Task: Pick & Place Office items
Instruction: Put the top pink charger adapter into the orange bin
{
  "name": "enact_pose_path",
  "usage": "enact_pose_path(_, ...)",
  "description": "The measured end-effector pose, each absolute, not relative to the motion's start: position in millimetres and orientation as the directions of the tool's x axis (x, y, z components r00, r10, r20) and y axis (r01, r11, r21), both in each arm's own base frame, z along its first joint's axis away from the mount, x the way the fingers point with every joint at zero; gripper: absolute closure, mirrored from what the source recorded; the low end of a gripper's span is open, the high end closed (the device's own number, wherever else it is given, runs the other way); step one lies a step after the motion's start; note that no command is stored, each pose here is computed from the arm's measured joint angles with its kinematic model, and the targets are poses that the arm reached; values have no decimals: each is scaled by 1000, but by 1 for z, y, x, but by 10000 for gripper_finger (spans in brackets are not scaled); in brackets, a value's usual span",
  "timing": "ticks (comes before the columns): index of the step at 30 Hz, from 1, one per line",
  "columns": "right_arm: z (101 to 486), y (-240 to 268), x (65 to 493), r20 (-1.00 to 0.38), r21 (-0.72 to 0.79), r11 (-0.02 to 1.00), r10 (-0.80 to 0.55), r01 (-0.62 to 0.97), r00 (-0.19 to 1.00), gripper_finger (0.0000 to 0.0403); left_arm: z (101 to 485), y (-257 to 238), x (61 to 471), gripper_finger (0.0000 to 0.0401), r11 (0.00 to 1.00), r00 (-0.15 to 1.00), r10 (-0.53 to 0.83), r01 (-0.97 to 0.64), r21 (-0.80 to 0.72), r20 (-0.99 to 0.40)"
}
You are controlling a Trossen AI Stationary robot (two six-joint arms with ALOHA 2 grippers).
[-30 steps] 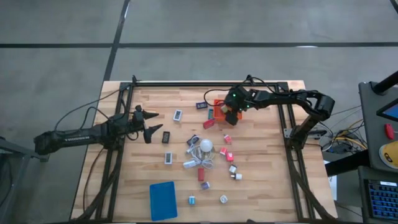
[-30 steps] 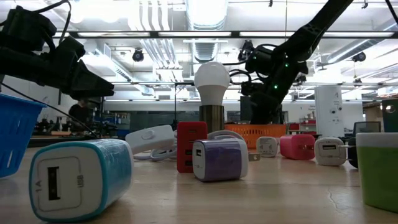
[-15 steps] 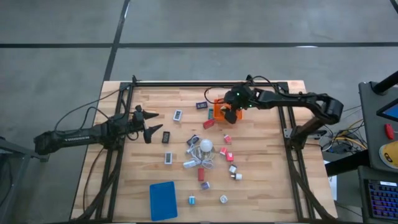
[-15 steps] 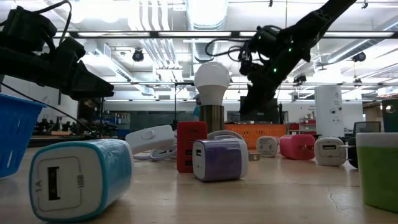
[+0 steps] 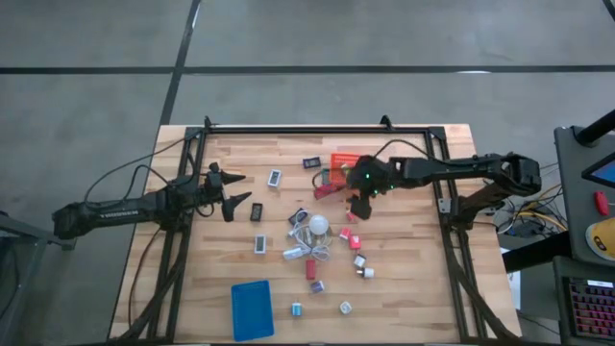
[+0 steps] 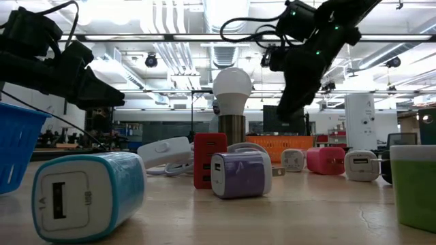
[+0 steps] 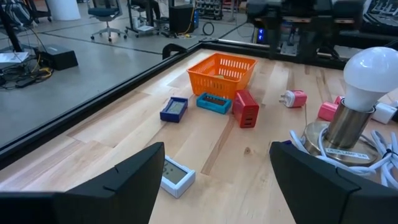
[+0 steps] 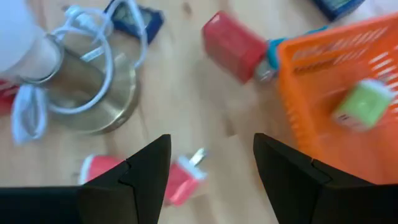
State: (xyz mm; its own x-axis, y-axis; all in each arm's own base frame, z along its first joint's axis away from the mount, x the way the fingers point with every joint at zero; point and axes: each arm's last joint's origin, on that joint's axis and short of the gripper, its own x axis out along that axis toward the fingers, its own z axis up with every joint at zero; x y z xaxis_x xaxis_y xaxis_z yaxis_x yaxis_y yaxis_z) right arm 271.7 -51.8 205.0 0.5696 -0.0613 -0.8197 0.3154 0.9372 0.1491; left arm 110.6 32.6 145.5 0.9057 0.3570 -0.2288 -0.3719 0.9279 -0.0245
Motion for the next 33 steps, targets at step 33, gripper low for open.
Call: enact_pose_path(33,180,-21,272,-914,250,776,-8,579,405,100,145,33,111,101,928,906,357,-372,-25,-230)
